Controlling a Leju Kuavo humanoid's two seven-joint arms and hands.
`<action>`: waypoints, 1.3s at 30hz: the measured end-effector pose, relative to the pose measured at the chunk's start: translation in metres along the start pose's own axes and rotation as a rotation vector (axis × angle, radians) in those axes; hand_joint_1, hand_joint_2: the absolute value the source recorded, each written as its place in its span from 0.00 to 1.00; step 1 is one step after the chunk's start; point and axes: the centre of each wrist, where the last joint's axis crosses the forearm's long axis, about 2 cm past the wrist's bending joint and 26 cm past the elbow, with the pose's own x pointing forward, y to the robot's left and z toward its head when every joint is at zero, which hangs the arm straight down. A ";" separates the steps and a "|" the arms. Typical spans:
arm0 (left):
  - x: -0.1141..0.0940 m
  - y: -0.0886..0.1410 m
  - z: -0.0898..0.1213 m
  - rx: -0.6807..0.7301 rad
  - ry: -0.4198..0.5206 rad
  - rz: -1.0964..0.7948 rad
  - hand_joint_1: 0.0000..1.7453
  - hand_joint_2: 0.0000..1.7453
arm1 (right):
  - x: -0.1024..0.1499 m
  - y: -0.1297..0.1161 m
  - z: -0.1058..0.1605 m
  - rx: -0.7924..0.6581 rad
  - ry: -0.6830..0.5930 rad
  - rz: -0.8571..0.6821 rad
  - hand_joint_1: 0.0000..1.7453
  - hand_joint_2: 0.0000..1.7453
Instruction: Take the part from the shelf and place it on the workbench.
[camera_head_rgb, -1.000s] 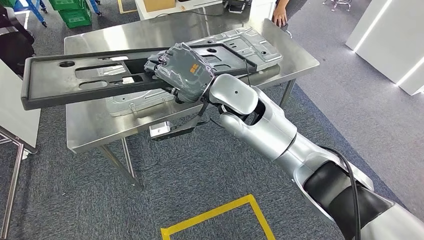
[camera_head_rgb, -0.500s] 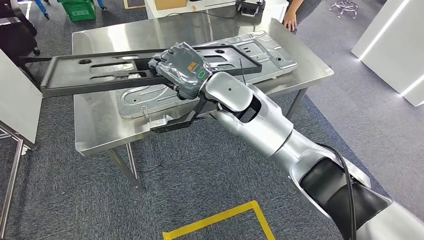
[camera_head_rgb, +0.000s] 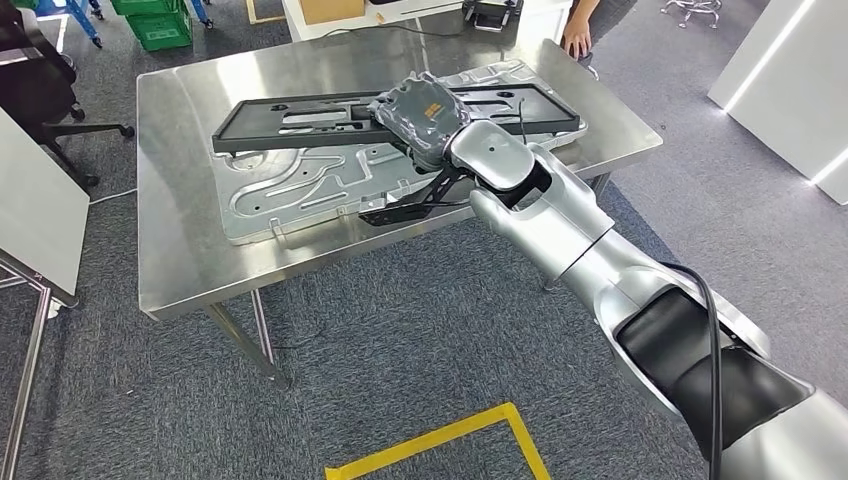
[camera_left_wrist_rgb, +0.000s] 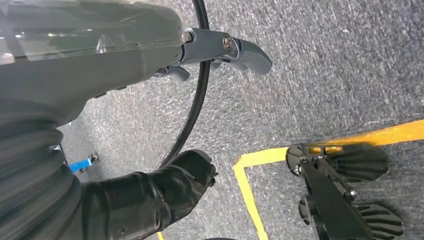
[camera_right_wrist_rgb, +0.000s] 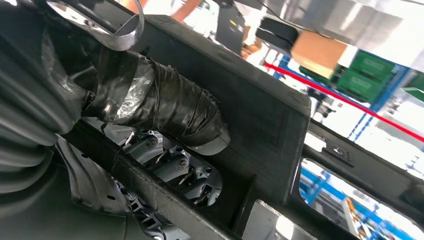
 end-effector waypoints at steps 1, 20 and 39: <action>-0.001 0.000 0.000 -0.002 0.000 0.000 0.00 1.00 | 0.000 0.001 0.000 0.006 0.005 0.001 1.00 1.00; -0.008 0.001 0.001 0.010 -0.001 0.001 0.00 1.00 | 0.000 0.016 0.003 0.060 0.026 -0.004 1.00 1.00; -0.010 -0.002 0.000 0.001 -0.005 0.020 0.00 1.00 | 0.006 0.025 0.004 0.093 0.016 -0.015 1.00 1.00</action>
